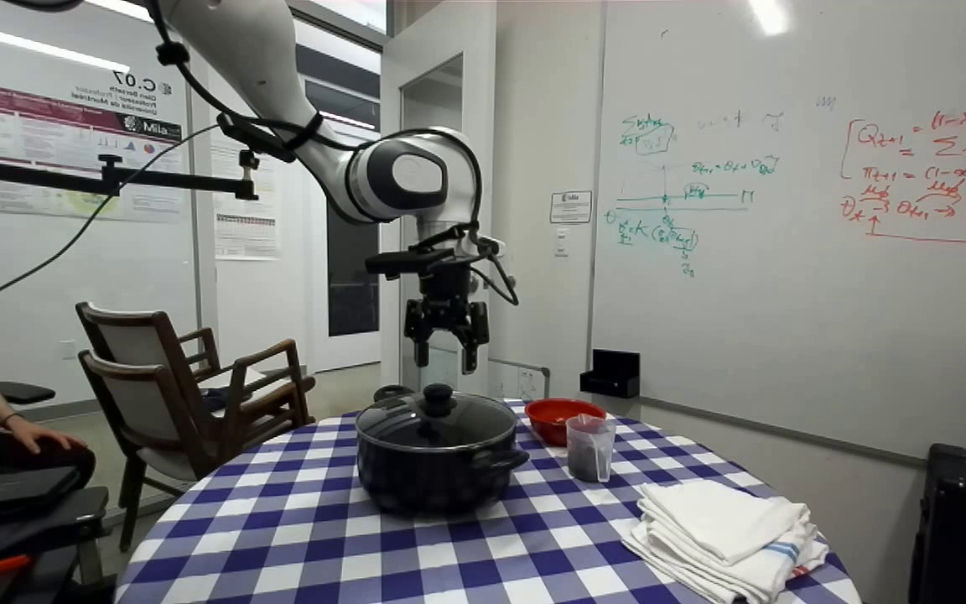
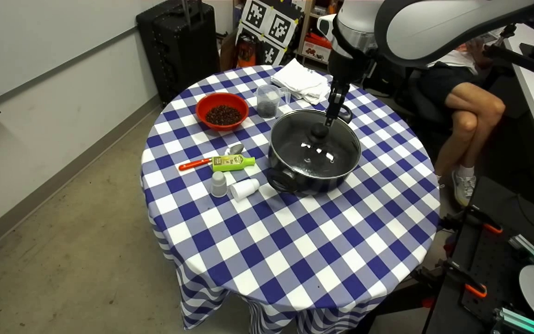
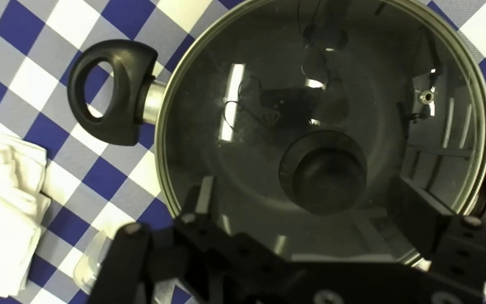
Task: Remove the glass lid from the black pot and put it on the table
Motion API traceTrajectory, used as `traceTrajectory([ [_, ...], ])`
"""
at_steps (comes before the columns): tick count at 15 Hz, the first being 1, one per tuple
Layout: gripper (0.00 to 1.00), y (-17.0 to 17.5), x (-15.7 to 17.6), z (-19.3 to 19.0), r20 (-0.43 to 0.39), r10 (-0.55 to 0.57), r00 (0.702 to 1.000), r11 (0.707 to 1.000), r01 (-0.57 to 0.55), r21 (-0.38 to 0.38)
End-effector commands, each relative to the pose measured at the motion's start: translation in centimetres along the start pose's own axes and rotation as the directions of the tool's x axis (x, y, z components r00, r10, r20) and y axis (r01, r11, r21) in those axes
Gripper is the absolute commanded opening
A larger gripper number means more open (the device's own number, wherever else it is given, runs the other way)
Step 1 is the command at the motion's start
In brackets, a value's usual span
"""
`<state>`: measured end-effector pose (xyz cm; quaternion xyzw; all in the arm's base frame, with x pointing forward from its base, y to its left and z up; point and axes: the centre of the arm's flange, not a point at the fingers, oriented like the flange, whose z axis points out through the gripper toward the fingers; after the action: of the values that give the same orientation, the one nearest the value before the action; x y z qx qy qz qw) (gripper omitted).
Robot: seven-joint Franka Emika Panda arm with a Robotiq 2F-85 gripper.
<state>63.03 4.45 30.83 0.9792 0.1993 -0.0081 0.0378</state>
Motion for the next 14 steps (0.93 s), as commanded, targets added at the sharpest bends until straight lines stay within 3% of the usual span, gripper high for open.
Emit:
traceTrajectory([
  [1, 1.00, -0.9, -0.5, -0.3, -0.020, 0.009, 1.000, 1.000, -0.009, 0.012],
  [3, 1.00, -1.4, -0.3, -0.4, -0.041, -0.010, 0.999, 0.999, 0.011, 0.032],
  [8, 1.00, -2.3, 0.5, 0.8, -0.068, -0.054, 0.996, 0.999, 0.053, -0.013],
  [14, 1.00, -2.4, 0.6, 3.0, -0.023, -0.065, 0.998, 0.998, 0.065, -0.001],
])
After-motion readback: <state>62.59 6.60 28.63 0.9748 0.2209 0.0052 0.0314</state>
